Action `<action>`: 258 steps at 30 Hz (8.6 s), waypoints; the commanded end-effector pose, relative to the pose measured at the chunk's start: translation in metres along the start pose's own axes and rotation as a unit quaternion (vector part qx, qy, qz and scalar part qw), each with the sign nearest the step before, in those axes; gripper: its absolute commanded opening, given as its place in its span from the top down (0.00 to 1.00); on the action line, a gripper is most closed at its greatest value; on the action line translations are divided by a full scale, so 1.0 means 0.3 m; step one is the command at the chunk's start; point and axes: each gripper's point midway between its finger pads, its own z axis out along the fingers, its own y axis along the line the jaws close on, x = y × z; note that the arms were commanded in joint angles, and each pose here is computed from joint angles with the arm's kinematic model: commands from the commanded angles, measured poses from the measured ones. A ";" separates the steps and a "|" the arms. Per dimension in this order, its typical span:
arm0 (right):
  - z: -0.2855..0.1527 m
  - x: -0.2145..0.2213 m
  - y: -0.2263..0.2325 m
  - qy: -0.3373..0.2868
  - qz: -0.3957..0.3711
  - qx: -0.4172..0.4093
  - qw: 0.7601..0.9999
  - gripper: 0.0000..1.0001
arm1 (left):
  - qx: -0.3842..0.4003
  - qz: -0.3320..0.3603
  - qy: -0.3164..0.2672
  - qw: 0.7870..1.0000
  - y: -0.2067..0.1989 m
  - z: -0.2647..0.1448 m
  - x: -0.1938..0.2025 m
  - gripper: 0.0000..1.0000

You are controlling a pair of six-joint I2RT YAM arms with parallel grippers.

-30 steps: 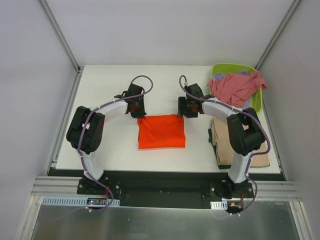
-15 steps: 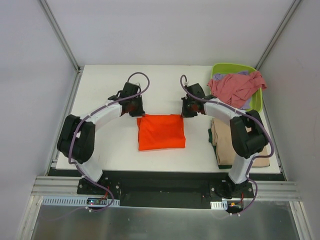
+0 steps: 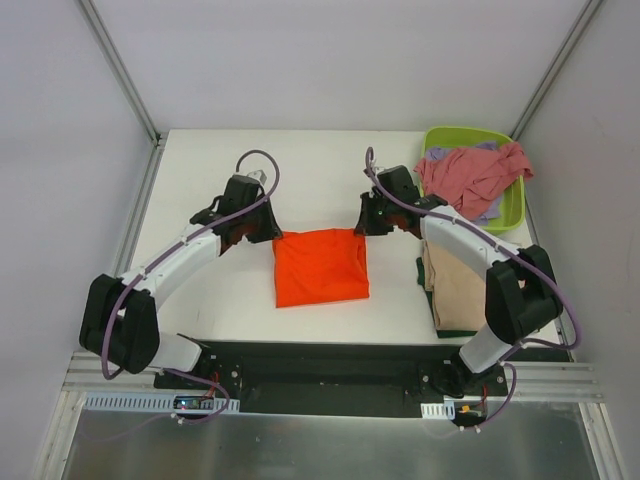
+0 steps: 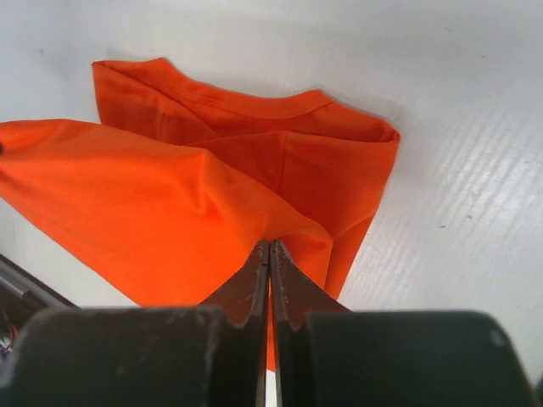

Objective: Fold and stack the t-shirts
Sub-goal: Smooth out wrinkles on the folded tshirt, then put the neatly folded tshirt into the corner of the board with the right arm

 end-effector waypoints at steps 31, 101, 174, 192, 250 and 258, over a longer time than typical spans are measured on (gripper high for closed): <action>0.145 -0.150 -0.190 -0.027 -0.029 0.183 0.982 0.57 | -0.104 -0.002 0.012 0.994 0.145 0.197 -0.092 0.34; 0.203 0.206 -0.103 0.087 0.049 0.200 0.975 0.04 | -0.014 -0.056 -0.038 0.998 0.151 -0.109 0.130 0.01; -0.798 0.124 -0.322 0.050 -0.203 0.416 0.885 1.00 | -0.104 -0.036 -0.130 0.985 0.293 -0.228 0.103 0.01; -0.837 0.158 -0.435 0.093 -0.135 0.395 0.904 1.00 | -0.112 -0.041 -0.113 0.986 0.299 -0.203 0.113 0.01; -0.812 0.182 -0.943 0.133 0.047 0.530 0.836 0.04 | -0.101 -0.030 -0.134 0.985 0.291 -0.237 0.102 0.01; -0.843 0.085 -0.737 -0.082 0.096 0.416 0.900 0.04 | -0.081 -0.029 -0.140 0.986 0.268 -0.253 0.101 0.01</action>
